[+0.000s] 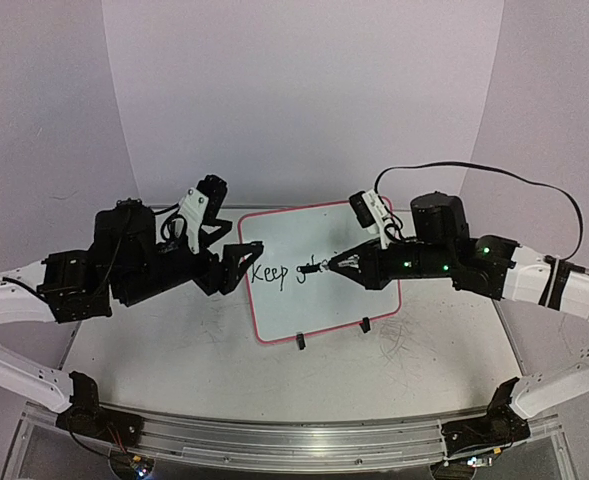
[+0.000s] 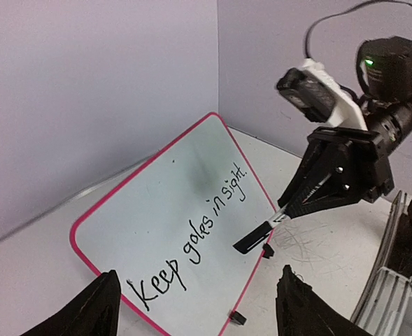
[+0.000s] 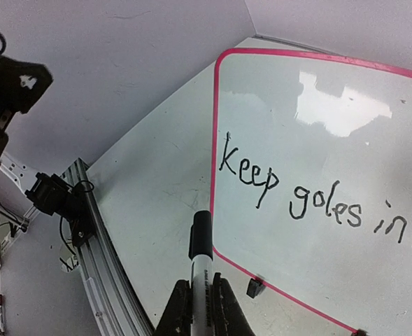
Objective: Write a sentence on the whiteboard
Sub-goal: Put down the whiteboard marker at the center of the board.
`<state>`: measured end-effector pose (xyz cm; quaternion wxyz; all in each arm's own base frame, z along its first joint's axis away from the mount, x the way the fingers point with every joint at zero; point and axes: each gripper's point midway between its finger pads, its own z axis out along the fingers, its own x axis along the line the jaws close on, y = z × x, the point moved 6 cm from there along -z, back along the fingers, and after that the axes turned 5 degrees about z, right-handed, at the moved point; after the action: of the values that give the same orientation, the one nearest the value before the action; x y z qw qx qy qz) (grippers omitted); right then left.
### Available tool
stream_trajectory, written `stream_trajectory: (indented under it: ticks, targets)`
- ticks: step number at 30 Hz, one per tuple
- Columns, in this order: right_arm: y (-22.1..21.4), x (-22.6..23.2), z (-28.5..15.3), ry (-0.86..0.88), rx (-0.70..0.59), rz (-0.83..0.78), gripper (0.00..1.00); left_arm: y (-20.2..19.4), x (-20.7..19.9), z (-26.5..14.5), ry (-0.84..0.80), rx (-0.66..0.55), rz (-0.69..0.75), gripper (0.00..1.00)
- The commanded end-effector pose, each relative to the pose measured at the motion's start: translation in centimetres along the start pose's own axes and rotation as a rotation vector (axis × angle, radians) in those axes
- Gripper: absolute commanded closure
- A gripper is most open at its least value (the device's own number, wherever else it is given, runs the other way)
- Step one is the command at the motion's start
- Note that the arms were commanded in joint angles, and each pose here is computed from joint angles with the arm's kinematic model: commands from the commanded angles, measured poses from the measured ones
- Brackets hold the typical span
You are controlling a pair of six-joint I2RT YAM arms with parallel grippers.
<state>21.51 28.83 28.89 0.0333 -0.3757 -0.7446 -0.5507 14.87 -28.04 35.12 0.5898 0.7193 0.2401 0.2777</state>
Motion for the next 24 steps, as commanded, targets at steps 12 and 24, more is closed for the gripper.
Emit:
stream_trajectory:
  ticks: [12,24]
  targets:
    - [0.2,-10.7,-10.0,-0.598,-0.305,0.221,1.0,-1.9,3.2,4.1,-0.027,0.115,-0.283,0.2]
    - [-9.0,-23.8,-12.2,-0.696,-0.297,0.547,1.0,-2.6,4.8,2.5,0.084,0.102,-0.304,0.19]
